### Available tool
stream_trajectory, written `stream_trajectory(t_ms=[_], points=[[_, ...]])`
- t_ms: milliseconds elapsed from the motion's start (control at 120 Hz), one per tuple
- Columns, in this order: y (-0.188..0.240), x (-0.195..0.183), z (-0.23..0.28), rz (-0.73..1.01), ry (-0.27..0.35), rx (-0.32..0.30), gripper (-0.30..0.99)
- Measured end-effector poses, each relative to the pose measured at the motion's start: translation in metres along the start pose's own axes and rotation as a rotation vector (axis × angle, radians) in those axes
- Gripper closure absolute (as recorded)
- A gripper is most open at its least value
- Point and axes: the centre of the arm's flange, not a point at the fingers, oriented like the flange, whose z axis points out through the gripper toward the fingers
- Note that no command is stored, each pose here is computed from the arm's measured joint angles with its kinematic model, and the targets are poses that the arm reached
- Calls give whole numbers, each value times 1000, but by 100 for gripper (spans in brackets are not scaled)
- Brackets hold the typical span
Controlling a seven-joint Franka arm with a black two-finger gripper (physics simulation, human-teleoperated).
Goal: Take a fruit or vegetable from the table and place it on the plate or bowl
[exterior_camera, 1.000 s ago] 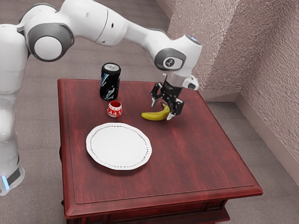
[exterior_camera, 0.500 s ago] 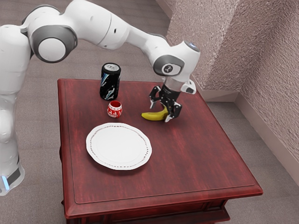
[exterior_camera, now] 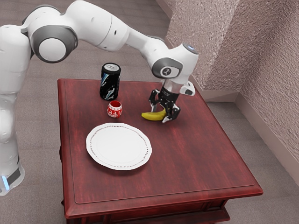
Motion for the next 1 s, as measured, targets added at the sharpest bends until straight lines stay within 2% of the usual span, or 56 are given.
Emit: stream_trajectory(t_ms=[342,642,1000], points=[[1,-1,3,-17,-3,3,48],[9,-13,-16,-19,13,0,50],[29,-113,-63,64,18,1,50]])
